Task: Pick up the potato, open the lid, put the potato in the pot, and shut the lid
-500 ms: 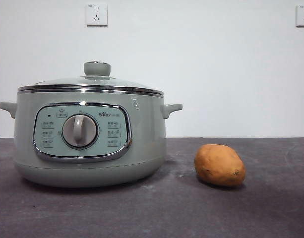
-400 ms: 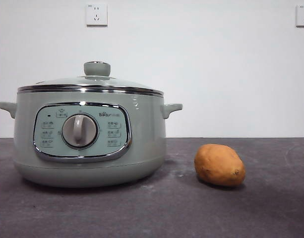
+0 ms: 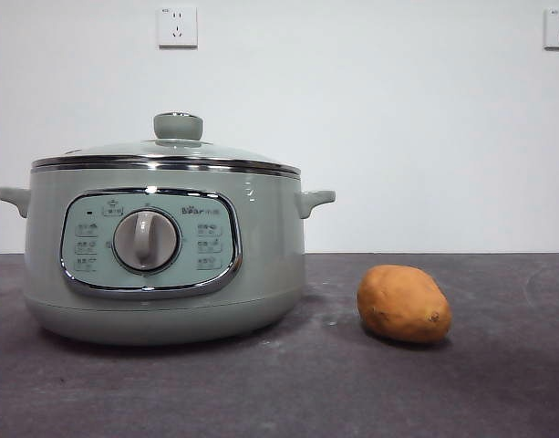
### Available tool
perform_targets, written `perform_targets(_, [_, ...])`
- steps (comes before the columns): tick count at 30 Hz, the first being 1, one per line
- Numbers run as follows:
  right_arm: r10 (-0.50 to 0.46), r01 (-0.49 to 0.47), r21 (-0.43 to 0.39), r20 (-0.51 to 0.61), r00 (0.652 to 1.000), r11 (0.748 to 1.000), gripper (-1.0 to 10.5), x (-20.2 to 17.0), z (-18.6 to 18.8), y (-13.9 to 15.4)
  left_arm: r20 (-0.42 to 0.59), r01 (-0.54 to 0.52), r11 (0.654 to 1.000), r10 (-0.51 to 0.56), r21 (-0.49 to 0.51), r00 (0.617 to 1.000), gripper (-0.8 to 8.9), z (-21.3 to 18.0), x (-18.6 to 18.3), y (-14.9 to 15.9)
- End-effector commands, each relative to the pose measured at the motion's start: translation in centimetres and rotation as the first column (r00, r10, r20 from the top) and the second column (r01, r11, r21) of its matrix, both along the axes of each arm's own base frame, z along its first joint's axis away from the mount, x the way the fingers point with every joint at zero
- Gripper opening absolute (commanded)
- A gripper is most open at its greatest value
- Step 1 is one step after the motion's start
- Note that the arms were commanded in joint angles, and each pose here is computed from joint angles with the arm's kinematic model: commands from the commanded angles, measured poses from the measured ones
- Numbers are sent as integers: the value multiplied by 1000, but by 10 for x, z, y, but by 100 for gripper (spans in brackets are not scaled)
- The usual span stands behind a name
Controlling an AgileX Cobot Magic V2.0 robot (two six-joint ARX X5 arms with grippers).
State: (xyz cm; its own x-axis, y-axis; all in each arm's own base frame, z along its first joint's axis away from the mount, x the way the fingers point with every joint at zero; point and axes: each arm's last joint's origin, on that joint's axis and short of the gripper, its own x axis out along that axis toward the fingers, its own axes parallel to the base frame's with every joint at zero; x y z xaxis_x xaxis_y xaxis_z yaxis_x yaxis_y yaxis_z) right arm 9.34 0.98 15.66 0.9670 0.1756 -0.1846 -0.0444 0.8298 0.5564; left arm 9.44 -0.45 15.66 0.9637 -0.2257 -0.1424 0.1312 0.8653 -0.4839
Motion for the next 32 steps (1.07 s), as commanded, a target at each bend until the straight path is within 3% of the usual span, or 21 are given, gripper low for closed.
perform_targets(1, [2,-2,13,34,999,1000,-10,-3,19,0,38,4,1000,-3,-5,999,-7,17,-4,0])
perform_targets(6, [13,-10,-46,57,998,999,-10,-7,59,0,44,10,1000,-10,11,999,-7,52,-12,0])
perform_targets(10, [33,-23,-143,69,997,989,-10,-8,100,0,85,29,997,-36,77,996,-7,87,-16,-1])
perform_targets(16, [50,-34,-219,69,996,975,-9,1,156,0,145,37,984,-63,171,987,-7,142,-17,-1])
perform_targets(22, [115,-93,-281,61,991,955,-7,18,202,3,111,72,970,-100,230,989,-7,189,-7,-2])
perform_targets(27, [300,-269,-307,58,952,913,-1,37,224,10,18,221,943,-233,247,972,-5,216,11,-4])
perform_targets(29, [402,-371,-300,46,915,879,-1,46,227,13,-26,285,932,-287,225,958,-4,223,20,-6])
perform_targets(30, [477,-450,-278,33,879,849,0,54,227,16,-51,342,915,-339,215,940,-4,227,27,-7])
perform_targets(32, [538,-516,-254,20,843,818,1,60,226,18,-75,392,899,-384,194,920,-2,228,35,-8])
